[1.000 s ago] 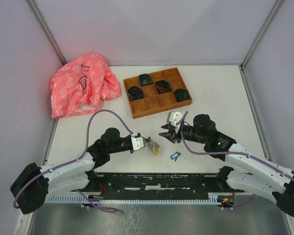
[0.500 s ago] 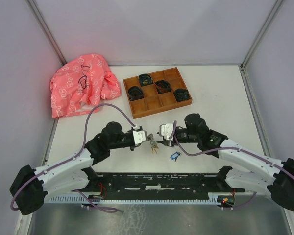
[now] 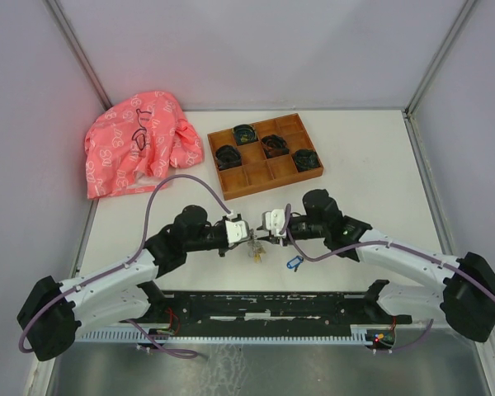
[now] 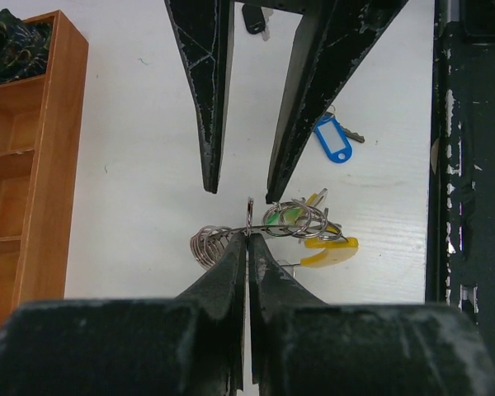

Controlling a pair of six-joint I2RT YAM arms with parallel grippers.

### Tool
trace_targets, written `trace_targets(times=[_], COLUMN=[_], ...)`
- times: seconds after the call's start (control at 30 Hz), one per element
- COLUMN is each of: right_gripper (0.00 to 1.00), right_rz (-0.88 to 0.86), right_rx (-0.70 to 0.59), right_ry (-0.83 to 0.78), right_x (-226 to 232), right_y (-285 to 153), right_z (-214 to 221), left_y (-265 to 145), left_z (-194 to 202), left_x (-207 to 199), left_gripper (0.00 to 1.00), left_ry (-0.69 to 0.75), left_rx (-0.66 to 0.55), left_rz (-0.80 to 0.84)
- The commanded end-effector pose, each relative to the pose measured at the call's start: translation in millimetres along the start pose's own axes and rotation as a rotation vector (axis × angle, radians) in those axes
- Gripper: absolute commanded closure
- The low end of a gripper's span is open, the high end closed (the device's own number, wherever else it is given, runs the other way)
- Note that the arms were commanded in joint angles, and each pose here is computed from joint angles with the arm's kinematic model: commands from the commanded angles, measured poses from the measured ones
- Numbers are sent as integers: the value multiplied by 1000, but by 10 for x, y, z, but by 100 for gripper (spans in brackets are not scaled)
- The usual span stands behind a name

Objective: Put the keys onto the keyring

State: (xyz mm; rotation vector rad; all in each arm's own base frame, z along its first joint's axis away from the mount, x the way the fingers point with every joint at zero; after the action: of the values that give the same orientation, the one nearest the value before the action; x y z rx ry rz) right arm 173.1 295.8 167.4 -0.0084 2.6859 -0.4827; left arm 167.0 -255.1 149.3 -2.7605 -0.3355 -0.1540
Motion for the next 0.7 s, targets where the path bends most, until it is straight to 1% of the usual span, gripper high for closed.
trace_targets(times=[0.0, 0.33, 0.43, 0.53, 0.57, 0.6, 0.67], right_gripper=[65, 72, 80, 95, 98, 99, 99], right_rz=[14, -13, -16, -16, -13, -8, 7], right_rx=[-86, -87, -83, -83, -82, -81, -93], right_ry=[-38, -11, -3, 6, 9, 14, 24], right_x=[-138, -120, -120, -114, -116, -111, -110], right_y=[47, 103, 114, 112, 110, 108, 100], right_z=[-250, -226, -218, -217, -213, -204, -210], left_y=[10, 12, 13, 12, 9, 8, -9], left_z=[-304, -308, -304, -298, -305, -294, -298], left_x=[38, 31, 27, 27, 30, 29, 32], left_gripper=[97, 97, 97, 97, 97, 97, 90], left_ry=[13, 14, 15, 19, 22, 22, 25], left_rx=[-80, -84, -84, -87, -93, -96, -117], left_rz=[13, 19, 21, 19, 16, 11, -3])
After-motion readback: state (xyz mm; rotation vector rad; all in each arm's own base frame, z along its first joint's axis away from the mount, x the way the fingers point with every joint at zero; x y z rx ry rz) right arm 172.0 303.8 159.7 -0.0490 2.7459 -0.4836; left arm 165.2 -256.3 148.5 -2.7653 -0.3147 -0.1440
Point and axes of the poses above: each gripper's point midway between its finger pads, its own y axis out along the fingers, its own x axis along the line the jaws close on, z = x × y, the point moved 2 cm from there along -y, back along the fingers, and after that the axes turned 5 degrees about -y, right-handed, at the moved point
